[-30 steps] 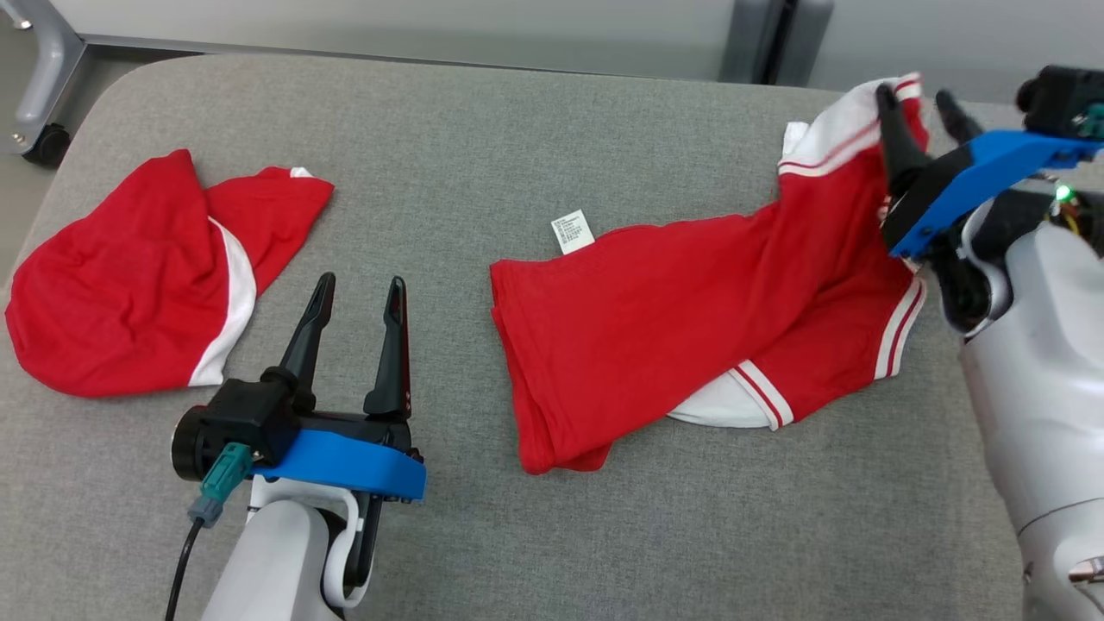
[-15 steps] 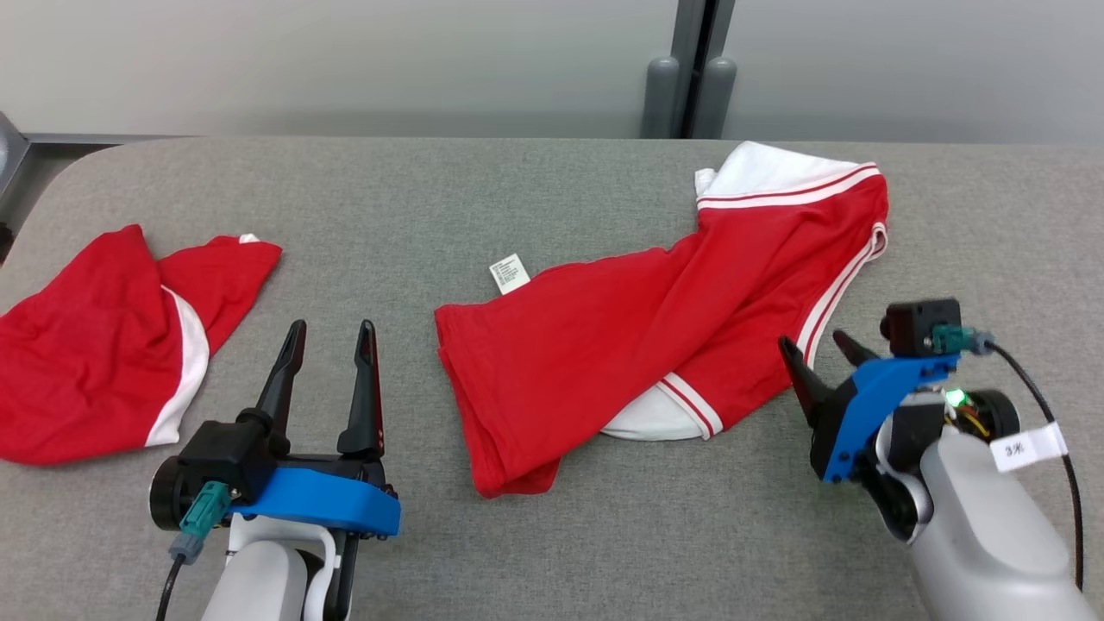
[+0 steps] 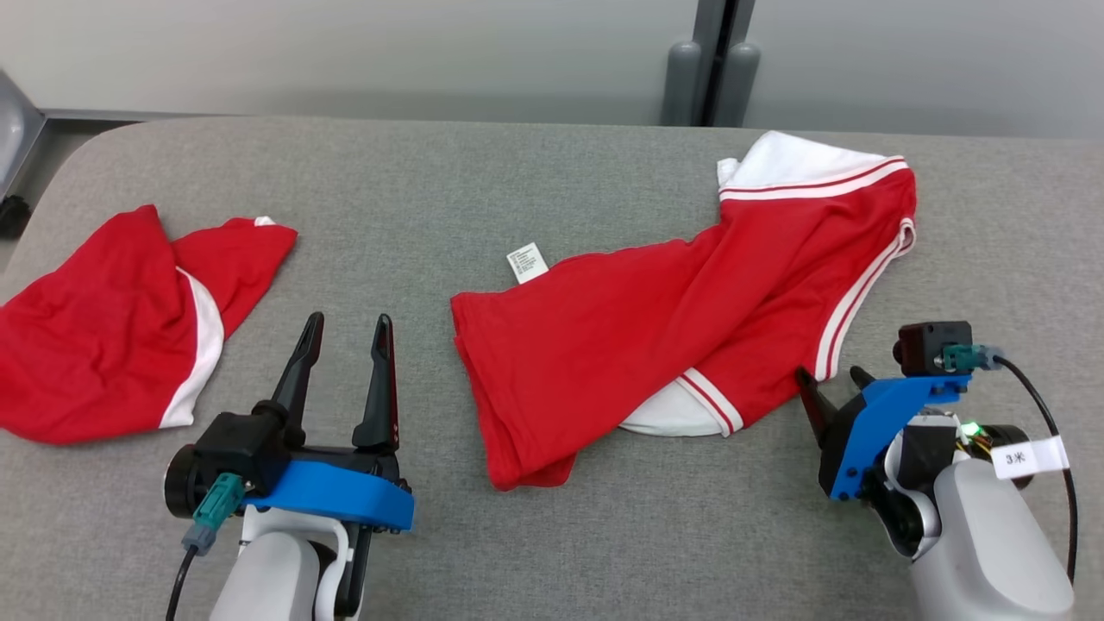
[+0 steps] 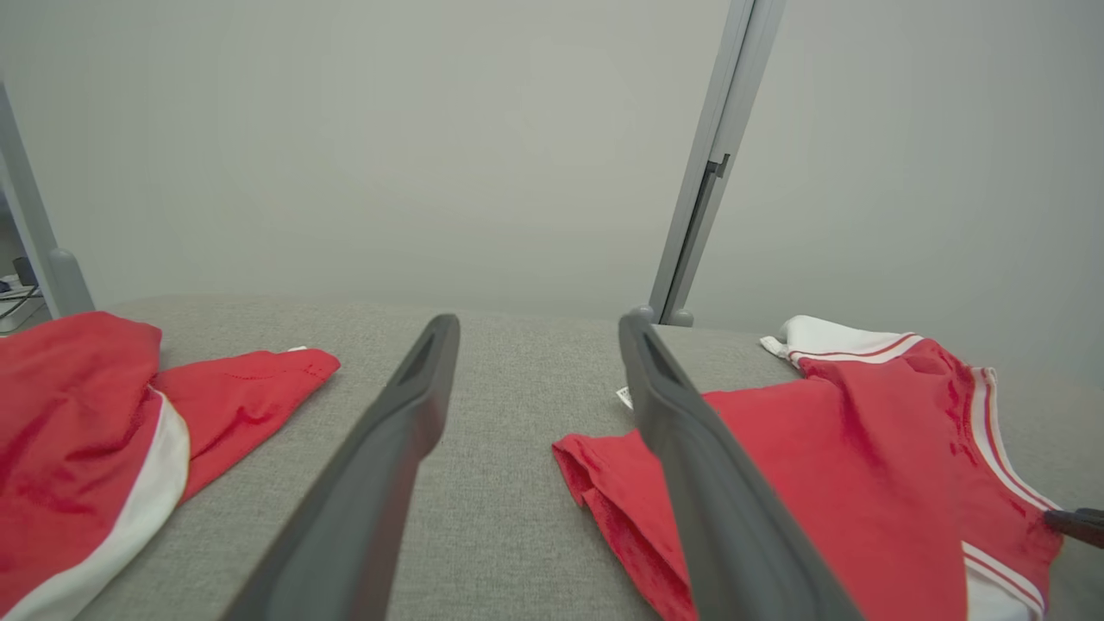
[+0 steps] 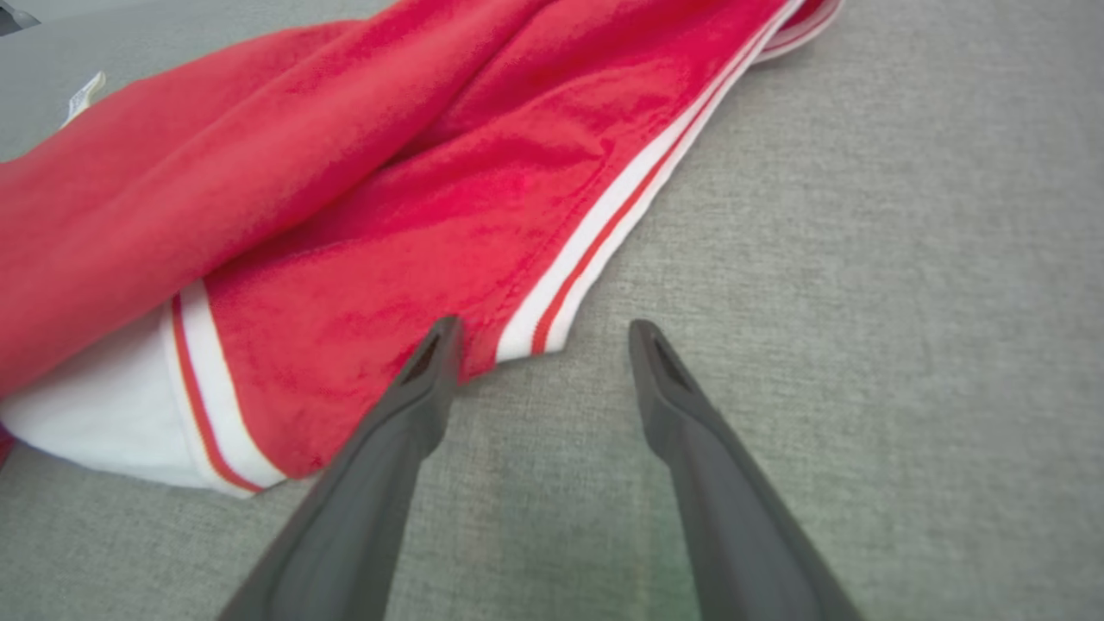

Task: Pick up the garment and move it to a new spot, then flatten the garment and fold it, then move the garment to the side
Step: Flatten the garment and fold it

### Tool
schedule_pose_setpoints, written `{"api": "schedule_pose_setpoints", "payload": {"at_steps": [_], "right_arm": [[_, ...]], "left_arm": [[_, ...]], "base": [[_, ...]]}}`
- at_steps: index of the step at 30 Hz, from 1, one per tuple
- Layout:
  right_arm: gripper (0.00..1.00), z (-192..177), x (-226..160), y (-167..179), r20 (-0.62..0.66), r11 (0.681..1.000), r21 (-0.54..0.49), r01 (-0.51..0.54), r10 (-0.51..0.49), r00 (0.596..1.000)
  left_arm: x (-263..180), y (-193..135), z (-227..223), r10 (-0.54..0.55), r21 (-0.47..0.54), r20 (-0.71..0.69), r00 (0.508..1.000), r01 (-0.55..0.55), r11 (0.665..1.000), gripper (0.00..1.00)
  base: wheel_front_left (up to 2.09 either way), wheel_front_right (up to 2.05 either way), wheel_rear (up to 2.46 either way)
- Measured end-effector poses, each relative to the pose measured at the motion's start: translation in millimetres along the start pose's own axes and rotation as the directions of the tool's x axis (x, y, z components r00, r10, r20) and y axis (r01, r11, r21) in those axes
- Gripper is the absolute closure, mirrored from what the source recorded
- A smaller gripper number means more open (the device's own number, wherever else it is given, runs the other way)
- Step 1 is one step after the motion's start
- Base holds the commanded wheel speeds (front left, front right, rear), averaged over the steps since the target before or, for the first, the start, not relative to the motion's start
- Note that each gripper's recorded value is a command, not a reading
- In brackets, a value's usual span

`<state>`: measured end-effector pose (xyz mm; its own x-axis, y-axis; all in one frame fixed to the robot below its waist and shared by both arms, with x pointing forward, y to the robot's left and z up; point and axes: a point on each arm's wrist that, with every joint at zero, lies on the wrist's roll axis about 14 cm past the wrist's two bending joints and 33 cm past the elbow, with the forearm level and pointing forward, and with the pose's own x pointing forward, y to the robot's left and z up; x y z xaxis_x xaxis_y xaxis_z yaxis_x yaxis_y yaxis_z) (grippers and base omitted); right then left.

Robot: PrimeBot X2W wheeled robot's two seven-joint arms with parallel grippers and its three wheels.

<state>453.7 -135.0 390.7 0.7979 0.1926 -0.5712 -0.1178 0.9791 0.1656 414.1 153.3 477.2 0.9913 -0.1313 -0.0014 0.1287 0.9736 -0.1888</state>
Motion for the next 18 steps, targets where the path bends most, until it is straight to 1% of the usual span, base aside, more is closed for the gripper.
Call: {"api": "schedule_pose_setpoints", "payload": {"at_steps": [4,5,6,7,8,12,15,18], "right_arm": [[0.00,-1,12,12,-0.041,0.999,0.007,-0.031,0.031,0.999],[0.03,-4,14,14,-0.053,0.999,0.010,-0.037,0.038,0.998],[0.15,-5,16,16,-0.063,0.999,0.008,-0.043,0.044,0.997],[0.65,-6,18,18,-0.068,0.999,0.004,-0.049,0.049,0.996],[1.00,-5,20,20,-0.066,0.998,0.010,-0.055,0.055,0.996],[1.00,8,20,21,-0.003,0.998,0.021,-0.065,0.065,0.998],[1.00,35,13,16,0.100,0.998,0.038,-0.058,0.054,0.994],[1.00,59,-5,12,0.194,0.998,0.041,-0.057,0.048,0.980]], "left_arm": [[1,5,-2,0.010,0.003,-0.007,1.000,-0.010,1.000,0.00],[2,5,-4,0.012,0.003,-0.010,1.000,-0.012,1.000,0.00],[2,6,-5,0.013,0.004,-0.014,1.000,-0.013,1.000,0.00],[3,6,-5,0.012,0.004,-0.015,1.000,-0.012,1.000,0.00],[5,5,-6,0.011,0.003,-0.016,1.000,-0.011,1.000,0.00],[9,1,-8,-0.001,-0.002,-0.021,1.000,0.001,1.000,0.00],[10,-2,-7,-0.011,-0.004,-0.015,1.000,0.011,1.000,0.00],[11,-4,-3,-0.015,-0.006,-0.004,1.000,0.015,1.000,0.00]], "base": [[0.00,0.00,0.00],[0.00,0.00,0.00],[0.00,0.00,0.00],[0.00,0.00,0.00],[0.00,0.00,0.00],[0.00,0.00,0.00],[0.00,0.00,0.00],[0.00,0.00,0.00]]}}
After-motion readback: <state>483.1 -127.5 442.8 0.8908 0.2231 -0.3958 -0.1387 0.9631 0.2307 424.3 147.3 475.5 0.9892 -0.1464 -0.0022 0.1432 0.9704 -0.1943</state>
